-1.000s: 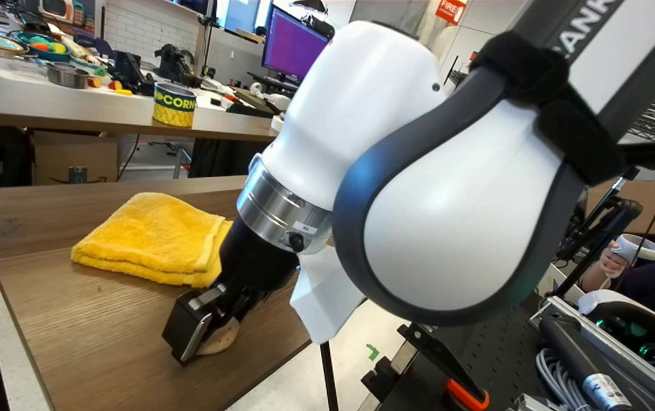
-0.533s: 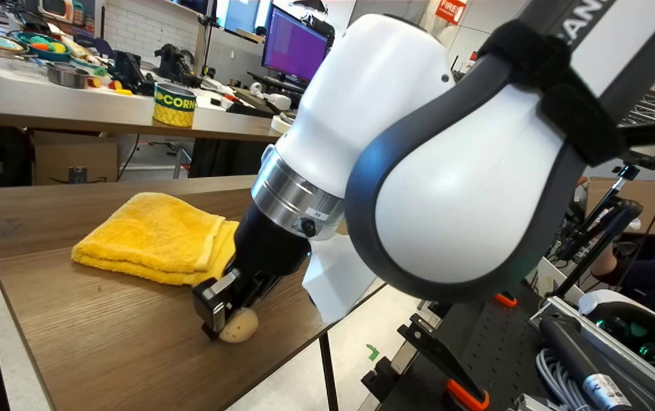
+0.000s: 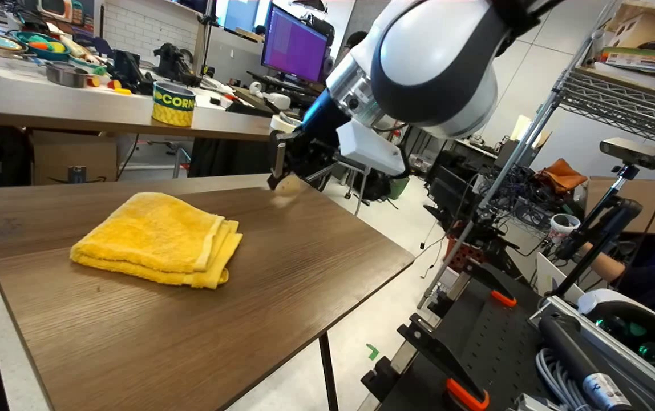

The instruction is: Use the towel to clean the table, then move the brown plushy to the right and clean the table

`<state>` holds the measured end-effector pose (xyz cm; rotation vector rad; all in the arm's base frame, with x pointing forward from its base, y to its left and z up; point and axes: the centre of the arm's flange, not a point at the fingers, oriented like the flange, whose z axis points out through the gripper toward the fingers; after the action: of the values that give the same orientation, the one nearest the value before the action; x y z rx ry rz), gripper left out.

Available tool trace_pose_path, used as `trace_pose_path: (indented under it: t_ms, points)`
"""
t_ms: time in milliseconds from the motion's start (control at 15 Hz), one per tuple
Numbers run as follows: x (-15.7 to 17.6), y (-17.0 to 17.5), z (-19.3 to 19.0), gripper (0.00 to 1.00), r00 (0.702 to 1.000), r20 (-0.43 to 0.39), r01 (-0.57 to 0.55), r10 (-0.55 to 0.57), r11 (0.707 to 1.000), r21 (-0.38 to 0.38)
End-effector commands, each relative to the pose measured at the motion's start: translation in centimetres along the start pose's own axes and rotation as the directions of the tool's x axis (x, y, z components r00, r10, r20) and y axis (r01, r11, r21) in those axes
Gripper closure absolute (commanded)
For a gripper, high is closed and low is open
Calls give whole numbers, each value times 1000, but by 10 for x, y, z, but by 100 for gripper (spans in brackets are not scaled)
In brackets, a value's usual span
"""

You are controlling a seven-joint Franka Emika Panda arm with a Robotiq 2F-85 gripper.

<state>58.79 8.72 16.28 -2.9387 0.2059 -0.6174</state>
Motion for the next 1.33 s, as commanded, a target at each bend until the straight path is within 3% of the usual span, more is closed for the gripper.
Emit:
trace_pose_path:
  t_ms: [0, 333, 733, 933, 1200, 1267]
  points:
    - [64, 66, 7, 96, 979, -94, -184, 181, 983, -23]
    - [94, 152, 37, 96, 899, -213, -415, 382, 898, -143]
    - [91, 201, 82, 96, 794, -352, -598, 496, 739, -309]
    - [90, 202, 99, 96, 784, -368, -615, 500, 706, -352]
    - [86, 196, 120, 96, 788, -351, -612, 505, 704, -361]
    - [85, 195, 121, 75, 790, -340, -609, 510, 712, -348]
